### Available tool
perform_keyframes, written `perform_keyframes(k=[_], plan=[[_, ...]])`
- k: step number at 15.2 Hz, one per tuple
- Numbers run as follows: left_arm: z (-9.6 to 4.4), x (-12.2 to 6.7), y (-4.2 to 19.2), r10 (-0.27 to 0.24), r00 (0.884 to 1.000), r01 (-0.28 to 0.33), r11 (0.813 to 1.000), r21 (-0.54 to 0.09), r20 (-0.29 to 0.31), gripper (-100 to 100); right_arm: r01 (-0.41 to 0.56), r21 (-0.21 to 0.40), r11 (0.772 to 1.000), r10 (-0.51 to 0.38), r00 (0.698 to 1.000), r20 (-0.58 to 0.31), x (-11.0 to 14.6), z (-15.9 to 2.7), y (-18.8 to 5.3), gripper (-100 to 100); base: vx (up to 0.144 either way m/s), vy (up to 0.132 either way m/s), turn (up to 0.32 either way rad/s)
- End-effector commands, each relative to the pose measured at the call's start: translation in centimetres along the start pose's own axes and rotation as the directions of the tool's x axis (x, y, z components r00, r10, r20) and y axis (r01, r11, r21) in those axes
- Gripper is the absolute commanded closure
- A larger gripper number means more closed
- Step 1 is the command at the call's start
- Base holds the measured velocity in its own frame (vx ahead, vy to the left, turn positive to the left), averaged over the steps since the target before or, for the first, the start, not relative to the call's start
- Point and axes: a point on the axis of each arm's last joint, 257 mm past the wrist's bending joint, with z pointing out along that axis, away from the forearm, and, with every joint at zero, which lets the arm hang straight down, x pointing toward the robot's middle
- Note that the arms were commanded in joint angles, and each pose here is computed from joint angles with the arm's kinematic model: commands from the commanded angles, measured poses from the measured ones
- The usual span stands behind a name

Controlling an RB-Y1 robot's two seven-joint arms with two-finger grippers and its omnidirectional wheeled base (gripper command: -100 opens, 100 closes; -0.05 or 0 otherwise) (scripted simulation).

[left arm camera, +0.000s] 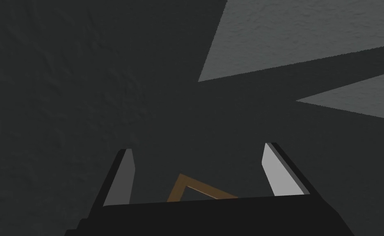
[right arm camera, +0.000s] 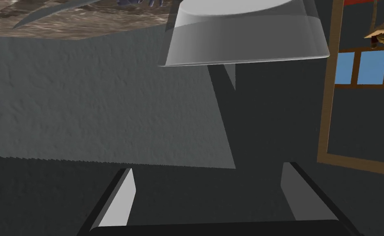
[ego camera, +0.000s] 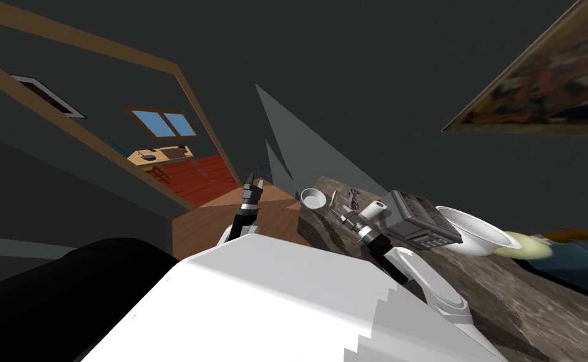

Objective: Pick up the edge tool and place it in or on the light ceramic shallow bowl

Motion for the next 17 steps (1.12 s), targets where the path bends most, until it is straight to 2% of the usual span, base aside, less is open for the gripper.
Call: perform_keyframes(k=[1,4,7,9,10,12,13,17], plan=[[0.0,0.0,0.0,0.0,1.0,0.0,1.0,0.0,0.0,0,0.047,-0.001,0.999,-0.048,0.998,-0.035,0.8,-0.3,-0.5,-100,0.034,0.021,0.112],[0.0,0.0,0.0,0.0,1.0,0.0,1.0,0.0,0.0,0,0.145,-0.01,0.989,-0.145,0.983,-0.11,2.6,-0.9,-1.9,-100,0.036,0.024,0.123],[0.0,0.0,0.0,0.0,1.0,0.0,1.0,0.0,0.0,0,0.191,-0.018,0.981,-0.191,0.971,-0.145,3.4,-1.3,-2.6,-100,0.032,0.023,0.115],[0.0,0.0,0.0,0.0,1.0,0.0,1.0,0.0,0.0,0,0.271,-0.038,0.962,-0.273,0.939,-0.21,5.1,-2.2,-3.9,-100,0.039,0.029,0.179],[0.0,0.0,0.0,0.0,1.0,0.0,1.0,0.0,0.0,0,0.273,-0.039,0.961,-0.275,0.938,-0.212,5.0,-2.2,-3.9,-100,0.038,0.024,0.123],[0.0,0.0,0.0,0.0,1.0,0.0,1.0,0.0,0.0,0,0.34,-0.064,0.938,-0.345,0.899,-0.27,6.6,-3.2,-5.1,-100,0.037,0.025,0.143],[0.0,0.0,0.0,0.0,1.0,0.0,1.0,0.0,0.0,0,0.341,-0.065,0.938,-0.346,0.899,-0.271,6.6,-3.2,-5.1,-100,0.039,0.022,0.113],[0.0,0.0,0.0,0.0,1.0,0.0,1.0,0.0,0.0,0,0.421,-0.121,0.899,-0.435,0.822,-0.367,9.8,-5.5,-6.7,-100,0.04,0.023,0.121]])
